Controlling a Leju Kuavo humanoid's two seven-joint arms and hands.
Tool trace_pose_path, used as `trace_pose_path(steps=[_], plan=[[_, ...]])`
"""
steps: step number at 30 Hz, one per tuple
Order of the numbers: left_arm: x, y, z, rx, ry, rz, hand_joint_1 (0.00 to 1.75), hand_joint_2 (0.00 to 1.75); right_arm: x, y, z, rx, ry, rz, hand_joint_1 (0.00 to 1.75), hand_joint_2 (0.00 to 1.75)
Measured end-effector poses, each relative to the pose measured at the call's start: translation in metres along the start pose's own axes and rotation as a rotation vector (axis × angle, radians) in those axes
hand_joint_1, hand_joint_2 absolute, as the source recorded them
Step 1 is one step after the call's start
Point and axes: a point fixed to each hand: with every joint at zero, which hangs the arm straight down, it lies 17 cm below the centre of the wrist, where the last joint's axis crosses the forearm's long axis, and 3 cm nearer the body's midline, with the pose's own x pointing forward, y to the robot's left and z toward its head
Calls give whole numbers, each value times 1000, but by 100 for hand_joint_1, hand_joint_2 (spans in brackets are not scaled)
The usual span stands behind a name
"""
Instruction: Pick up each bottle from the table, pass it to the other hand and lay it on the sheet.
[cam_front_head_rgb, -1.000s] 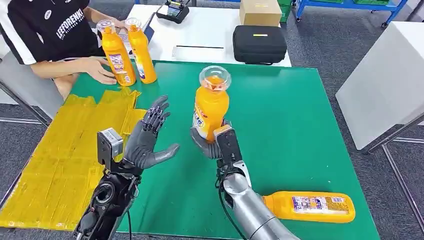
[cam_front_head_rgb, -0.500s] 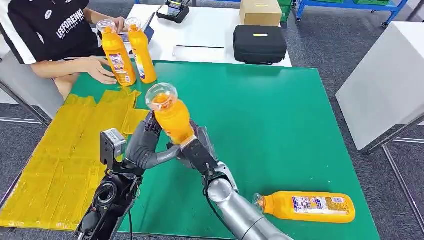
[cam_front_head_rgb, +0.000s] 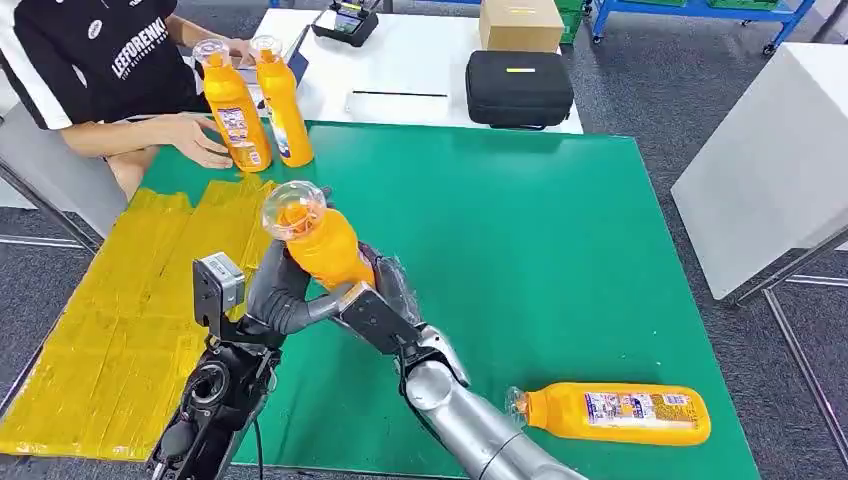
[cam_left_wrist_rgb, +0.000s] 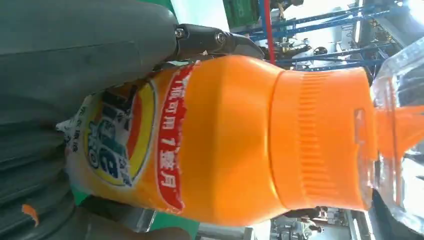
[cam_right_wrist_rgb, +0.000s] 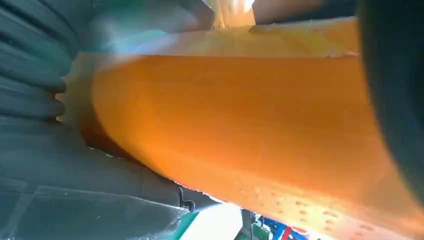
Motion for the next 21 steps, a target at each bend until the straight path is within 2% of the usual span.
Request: trace_pose_path(steps=[11,12,13,21], plan=[[-10,11,4,30,23,14,0,175,-6,31,8,105,17,49,175,175],[-11,13,5,36,26,20,23,175,-7,32,8,108,20,47,175,175],[-11,15,5,42,28,25,175,175,-8,33,9,110,22,47,175,175],[-14,29,7,105,30,79,175,175,-11,41,11,127,36,32,175,175]])
